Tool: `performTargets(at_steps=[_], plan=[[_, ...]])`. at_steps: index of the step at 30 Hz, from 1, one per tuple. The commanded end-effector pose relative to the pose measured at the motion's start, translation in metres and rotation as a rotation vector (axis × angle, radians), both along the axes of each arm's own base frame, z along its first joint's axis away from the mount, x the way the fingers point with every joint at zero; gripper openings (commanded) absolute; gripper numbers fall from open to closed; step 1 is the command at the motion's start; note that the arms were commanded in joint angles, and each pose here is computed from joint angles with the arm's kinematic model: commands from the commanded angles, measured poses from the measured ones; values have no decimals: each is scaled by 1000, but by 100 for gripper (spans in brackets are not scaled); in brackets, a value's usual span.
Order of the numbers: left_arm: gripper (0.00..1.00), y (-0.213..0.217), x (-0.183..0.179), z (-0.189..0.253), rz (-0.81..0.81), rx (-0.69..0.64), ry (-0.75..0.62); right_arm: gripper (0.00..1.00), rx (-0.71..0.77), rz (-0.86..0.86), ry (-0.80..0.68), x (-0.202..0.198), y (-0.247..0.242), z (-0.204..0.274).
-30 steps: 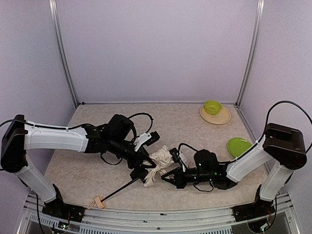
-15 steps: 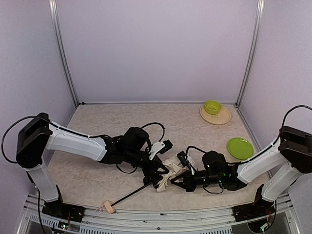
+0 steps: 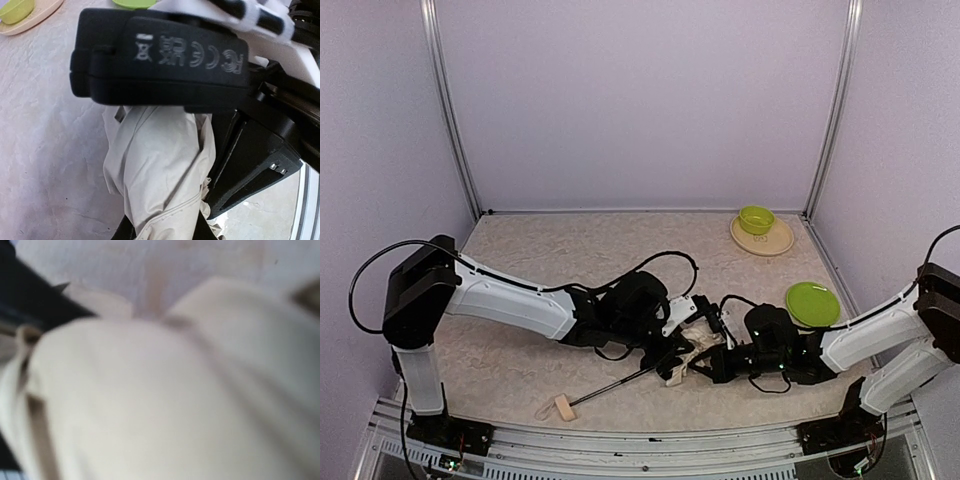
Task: Put away the umbrella
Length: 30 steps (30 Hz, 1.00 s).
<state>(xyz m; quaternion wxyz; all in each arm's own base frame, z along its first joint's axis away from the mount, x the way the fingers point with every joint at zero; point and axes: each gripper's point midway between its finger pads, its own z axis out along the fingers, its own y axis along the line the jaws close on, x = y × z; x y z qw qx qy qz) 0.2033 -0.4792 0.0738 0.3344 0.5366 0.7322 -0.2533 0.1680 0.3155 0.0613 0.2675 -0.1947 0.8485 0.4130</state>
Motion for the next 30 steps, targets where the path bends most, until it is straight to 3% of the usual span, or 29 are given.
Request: performTargets(at_steps=[1,5,8,10,19,25,28,30], plan=[[23,53,-33,-98,-129,337,1,0,438,23,-269,23,43,147],[59,44,-47,-85,-190,275,76,0,294,-86,-136,38,31,92],[74,41,-40,-78,-173,218,108,0,243,-129,-70,37,20,62],[98,40,-31,-73,-157,183,108,0,241,-132,-31,33,19,50],[99,18,-4,-3,-133,63,-9,0,223,-113,62,28,26,16],[99,71,-19,-61,-122,356,161,0,222,-107,91,24,27,10],[99,83,-30,-64,-119,336,185,0,197,-118,91,24,22,6],[99,81,-23,-43,-89,256,127,0,180,-118,96,23,21,2]])
